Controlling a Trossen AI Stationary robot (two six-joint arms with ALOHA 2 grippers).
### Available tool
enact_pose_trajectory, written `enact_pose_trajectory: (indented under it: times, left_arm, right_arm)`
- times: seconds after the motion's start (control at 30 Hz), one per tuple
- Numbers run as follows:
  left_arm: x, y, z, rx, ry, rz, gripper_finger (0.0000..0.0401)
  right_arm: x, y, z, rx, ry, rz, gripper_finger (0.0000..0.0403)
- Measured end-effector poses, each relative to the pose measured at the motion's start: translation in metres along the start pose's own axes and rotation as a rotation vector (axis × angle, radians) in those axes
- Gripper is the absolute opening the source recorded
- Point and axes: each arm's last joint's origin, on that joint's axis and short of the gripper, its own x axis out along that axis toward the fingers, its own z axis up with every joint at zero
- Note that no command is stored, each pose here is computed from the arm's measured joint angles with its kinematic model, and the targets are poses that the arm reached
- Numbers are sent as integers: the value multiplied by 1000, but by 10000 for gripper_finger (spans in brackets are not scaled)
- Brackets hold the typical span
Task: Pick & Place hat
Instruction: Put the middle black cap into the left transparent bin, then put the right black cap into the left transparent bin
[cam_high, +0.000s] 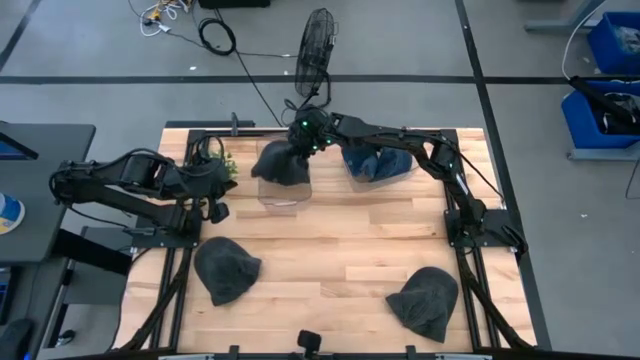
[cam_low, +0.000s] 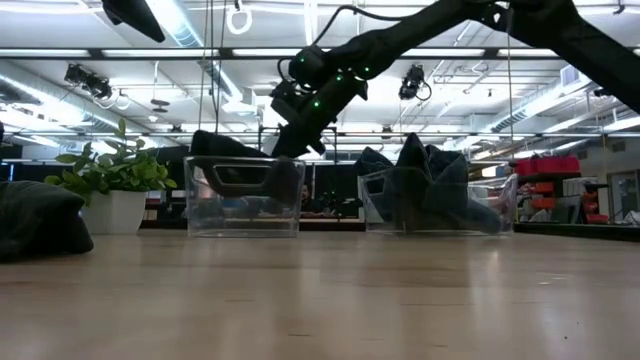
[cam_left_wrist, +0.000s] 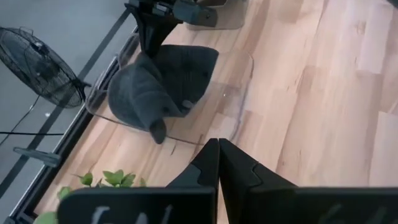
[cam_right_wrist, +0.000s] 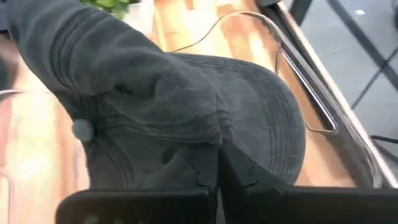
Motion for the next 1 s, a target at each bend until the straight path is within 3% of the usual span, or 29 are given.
enact_pose_trajectory:
  times: [0.27, 0.47, 0.77, 1.0]
  left_arm:
    - [0, 0, 0, -1, 1, 0, 8]
    - [0, 0, 0, -41, 1, 0, 9]
    - [0, 0, 0, -52, 1, 0, 8]
    - [0, 0, 0, -53, 1, 0, 9]
  right_arm:
    - [0, -1, -2, 41, 27, -35, 50]
    - [-4, 6, 0, -13, 26, -34, 89]
    - [-59, 15, 26, -39, -64, -41, 112]
    - [-91, 35, 30, -58, -29, -15, 108]
